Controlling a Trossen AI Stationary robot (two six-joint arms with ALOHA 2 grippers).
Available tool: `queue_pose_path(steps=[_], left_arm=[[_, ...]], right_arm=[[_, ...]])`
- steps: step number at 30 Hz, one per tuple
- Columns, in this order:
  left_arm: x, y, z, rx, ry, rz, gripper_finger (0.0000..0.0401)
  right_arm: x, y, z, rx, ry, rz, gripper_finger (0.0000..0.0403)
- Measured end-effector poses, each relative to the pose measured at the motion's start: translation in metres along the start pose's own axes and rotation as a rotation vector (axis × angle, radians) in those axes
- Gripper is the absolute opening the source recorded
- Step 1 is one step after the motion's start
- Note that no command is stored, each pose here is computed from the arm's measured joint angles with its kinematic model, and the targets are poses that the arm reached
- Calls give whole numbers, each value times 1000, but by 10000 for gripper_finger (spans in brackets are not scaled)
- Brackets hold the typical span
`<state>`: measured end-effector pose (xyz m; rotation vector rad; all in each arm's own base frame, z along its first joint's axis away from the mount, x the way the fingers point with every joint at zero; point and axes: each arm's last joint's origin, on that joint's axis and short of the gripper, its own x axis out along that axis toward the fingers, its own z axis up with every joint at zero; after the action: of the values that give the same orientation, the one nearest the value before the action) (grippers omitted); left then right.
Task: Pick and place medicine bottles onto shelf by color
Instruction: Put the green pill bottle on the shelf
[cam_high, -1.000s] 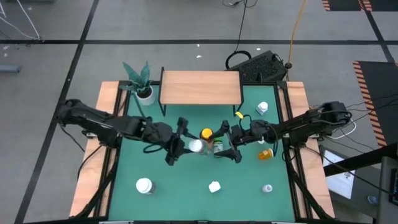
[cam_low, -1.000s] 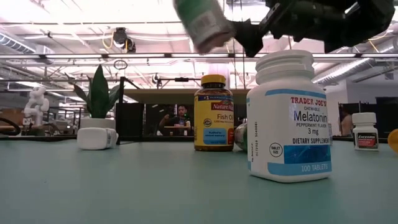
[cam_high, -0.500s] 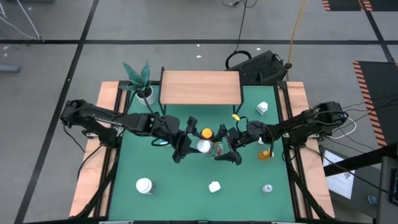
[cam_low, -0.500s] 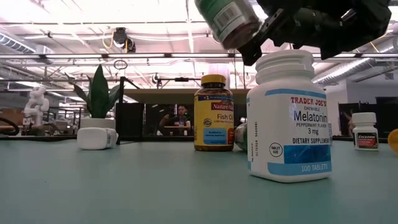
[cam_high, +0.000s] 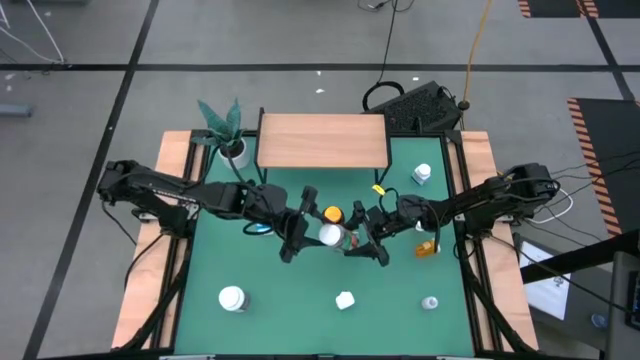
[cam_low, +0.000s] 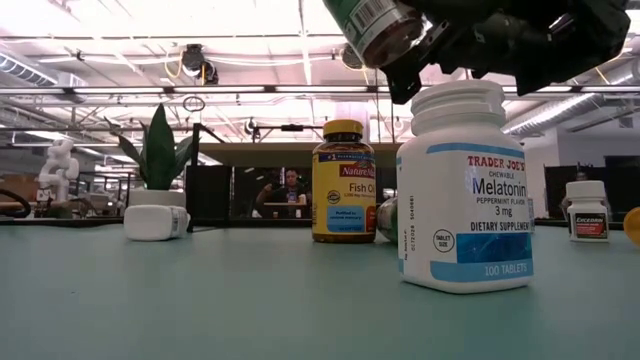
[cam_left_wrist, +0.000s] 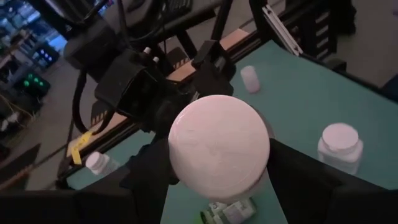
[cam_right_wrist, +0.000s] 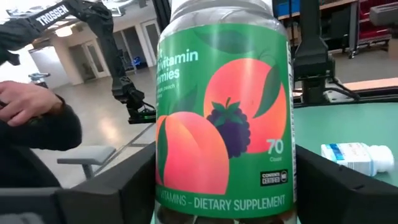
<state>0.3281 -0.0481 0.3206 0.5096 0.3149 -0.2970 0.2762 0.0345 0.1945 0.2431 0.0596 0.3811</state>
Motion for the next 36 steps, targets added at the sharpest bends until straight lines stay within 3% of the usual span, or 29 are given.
queue_pose_path(steps=[4,9,13,18,22,28,36], left_arm=[[0,1,0,-136,9,39,261],[0,2,-1,-414,22,78,313],[0,2,0,-503,6,87,342],[-1,-1,11,-523,-65,121,346],[0,-10,16,-451,-54,183,337],[5,-14,17,-413,-36,278,325],[38,-13,9,-427,-99,373,325]], right_arm=[[1,2,-1,-57,-11,-61,275],[4,10,-3,-198,-19,-188,280],[5,19,-6,-336,-15,-315,281],[6,29,-7,-463,-12,-471,281],[5,33,-5,-492,-34,-554,281],[5,37,1,-480,-102,-564,281],[3,36,0,-525,-80,-627,281]])
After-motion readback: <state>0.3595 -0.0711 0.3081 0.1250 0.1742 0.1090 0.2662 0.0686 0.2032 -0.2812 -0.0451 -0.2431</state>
